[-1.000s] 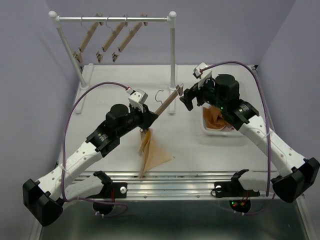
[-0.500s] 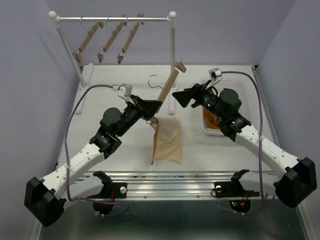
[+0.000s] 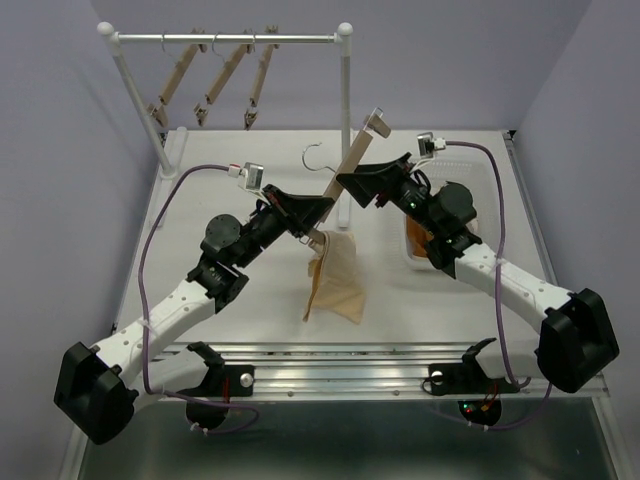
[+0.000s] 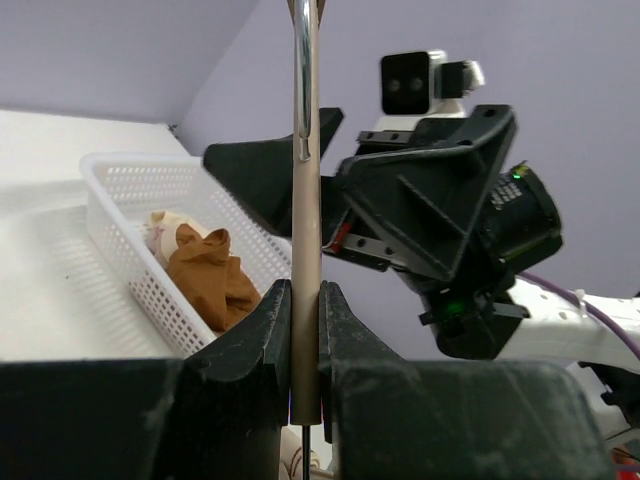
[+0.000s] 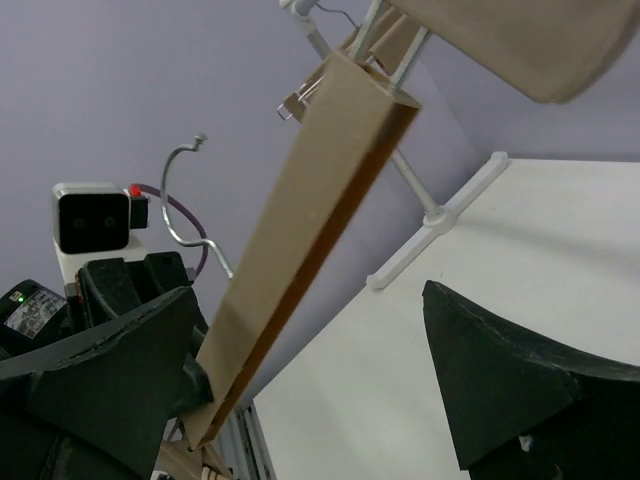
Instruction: Remove the underwear clipped to the hanger
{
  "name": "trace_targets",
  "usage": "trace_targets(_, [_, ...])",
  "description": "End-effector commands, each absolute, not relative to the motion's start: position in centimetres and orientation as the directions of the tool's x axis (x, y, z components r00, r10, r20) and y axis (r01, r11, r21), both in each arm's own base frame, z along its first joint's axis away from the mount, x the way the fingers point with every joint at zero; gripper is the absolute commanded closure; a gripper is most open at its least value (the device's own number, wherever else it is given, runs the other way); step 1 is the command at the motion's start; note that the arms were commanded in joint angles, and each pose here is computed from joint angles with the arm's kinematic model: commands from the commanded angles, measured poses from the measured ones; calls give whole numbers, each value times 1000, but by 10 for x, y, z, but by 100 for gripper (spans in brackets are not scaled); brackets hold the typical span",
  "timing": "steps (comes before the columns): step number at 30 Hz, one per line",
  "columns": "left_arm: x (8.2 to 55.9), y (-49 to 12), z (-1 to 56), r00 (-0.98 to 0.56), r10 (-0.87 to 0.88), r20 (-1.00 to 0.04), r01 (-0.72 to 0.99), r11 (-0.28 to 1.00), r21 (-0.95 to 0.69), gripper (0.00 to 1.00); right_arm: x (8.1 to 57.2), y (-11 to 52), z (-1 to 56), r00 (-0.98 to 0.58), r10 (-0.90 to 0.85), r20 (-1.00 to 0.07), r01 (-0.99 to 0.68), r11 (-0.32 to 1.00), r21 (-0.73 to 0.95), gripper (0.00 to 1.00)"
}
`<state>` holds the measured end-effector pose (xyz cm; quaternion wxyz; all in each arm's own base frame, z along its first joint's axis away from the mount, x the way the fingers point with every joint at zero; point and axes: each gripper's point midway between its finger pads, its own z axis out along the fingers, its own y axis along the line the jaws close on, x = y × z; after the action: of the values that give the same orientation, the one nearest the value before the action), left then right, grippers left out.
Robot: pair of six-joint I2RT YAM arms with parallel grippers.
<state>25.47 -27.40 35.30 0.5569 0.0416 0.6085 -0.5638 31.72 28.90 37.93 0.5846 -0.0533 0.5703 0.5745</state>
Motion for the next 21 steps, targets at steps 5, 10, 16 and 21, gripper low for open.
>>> trace_targets(5, [232,-272,397,-312,-631,-710,800,230,-555,100,317,298,416,-268,653,-709,-807,250,535,25])
trace_targets(10, [231,-275,398,-311,-620,-720,811,222,-541,100,306,304,427,-284,659,-696,-850,163,501,42])
trace_targets(16, [230,-275,401,-304,-618,-725,818,220,-531,100,304,307,431,-294,660,-692,-861,131,492,68])
trace_targets(21, [239,-267,395,-297,-627,-720,780,276,-562,43,304,296,433,-266,694,-669,-847,162,506,99])
